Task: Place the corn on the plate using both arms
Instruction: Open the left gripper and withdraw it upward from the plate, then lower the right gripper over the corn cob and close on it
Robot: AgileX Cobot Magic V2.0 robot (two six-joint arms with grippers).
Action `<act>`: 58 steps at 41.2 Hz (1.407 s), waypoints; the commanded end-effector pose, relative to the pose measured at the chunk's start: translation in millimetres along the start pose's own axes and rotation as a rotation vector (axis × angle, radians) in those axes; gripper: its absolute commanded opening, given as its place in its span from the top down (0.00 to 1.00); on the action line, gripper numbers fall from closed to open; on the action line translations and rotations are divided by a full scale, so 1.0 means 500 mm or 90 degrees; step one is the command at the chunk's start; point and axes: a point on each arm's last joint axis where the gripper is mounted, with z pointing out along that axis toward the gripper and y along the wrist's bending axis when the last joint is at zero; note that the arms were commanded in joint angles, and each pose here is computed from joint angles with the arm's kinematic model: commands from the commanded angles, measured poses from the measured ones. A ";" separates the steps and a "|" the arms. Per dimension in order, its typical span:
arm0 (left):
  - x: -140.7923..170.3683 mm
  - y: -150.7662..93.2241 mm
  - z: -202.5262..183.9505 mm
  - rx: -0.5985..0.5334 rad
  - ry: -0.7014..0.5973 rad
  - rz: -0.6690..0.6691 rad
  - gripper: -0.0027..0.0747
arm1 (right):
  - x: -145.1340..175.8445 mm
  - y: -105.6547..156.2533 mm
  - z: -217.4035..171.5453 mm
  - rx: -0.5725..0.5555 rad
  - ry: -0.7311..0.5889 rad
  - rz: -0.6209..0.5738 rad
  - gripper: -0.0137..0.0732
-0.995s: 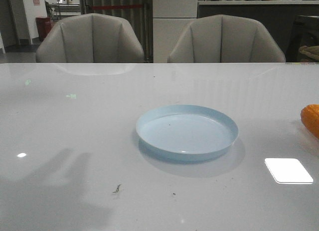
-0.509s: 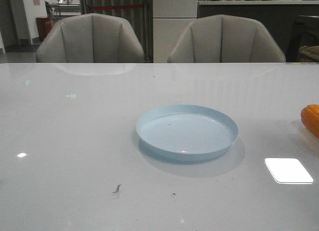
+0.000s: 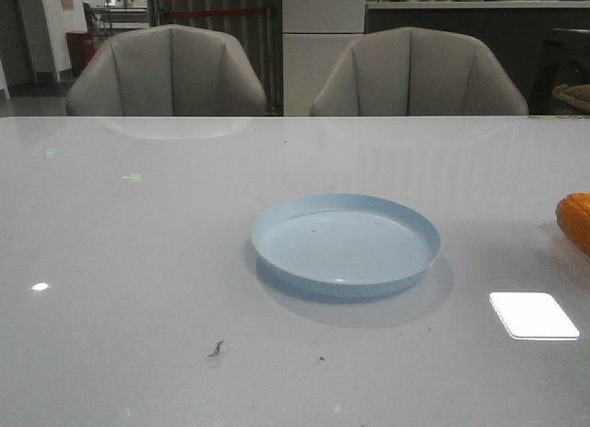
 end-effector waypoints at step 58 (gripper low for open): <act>-0.012 0.002 -0.070 -0.019 -0.139 -0.008 0.62 | -0.014 -0.076 0.313 0.051 0.171 -0.004 0.23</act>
